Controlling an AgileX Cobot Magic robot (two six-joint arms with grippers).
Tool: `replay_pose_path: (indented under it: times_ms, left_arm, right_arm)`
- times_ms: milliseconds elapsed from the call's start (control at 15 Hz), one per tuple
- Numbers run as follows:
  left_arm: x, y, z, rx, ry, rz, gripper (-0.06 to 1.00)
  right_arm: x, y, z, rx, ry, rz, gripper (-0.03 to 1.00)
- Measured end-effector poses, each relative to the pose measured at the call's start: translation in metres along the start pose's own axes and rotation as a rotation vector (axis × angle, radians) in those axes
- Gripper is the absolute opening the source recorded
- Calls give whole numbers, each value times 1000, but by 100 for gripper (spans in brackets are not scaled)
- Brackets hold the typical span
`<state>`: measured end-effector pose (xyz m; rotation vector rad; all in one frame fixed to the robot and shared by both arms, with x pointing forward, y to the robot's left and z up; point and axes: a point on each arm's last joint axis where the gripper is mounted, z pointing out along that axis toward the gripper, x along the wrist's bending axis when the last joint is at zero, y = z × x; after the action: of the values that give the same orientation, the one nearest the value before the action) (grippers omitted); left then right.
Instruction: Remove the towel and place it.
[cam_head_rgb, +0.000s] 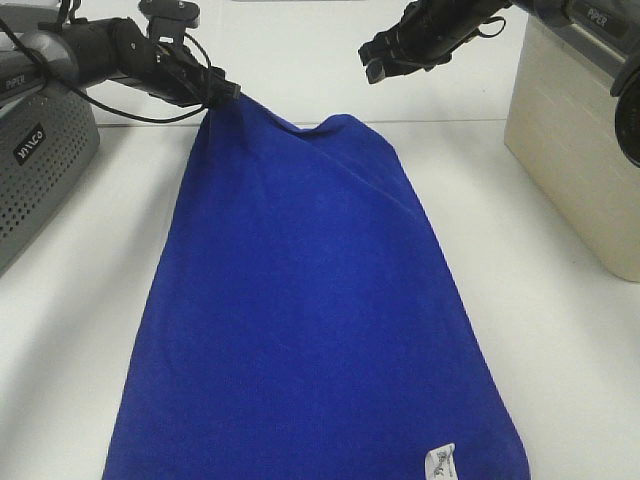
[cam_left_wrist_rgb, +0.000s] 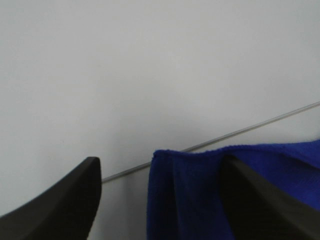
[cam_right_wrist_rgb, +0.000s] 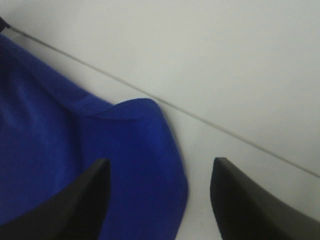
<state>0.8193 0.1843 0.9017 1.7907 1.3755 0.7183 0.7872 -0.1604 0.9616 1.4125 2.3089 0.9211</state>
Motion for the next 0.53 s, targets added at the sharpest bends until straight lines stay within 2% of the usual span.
replay_pose_path:
  times_ms: [200,533]
  left_arm:
    - [-1,-4,0,49,-7,-35,75]
    - [-2,10,-16,97,-10,-67,76]
  right_arm:
    - [4,-10,-1,110,46,21,59]
    - [7,-14,-5,169,70,25,59]
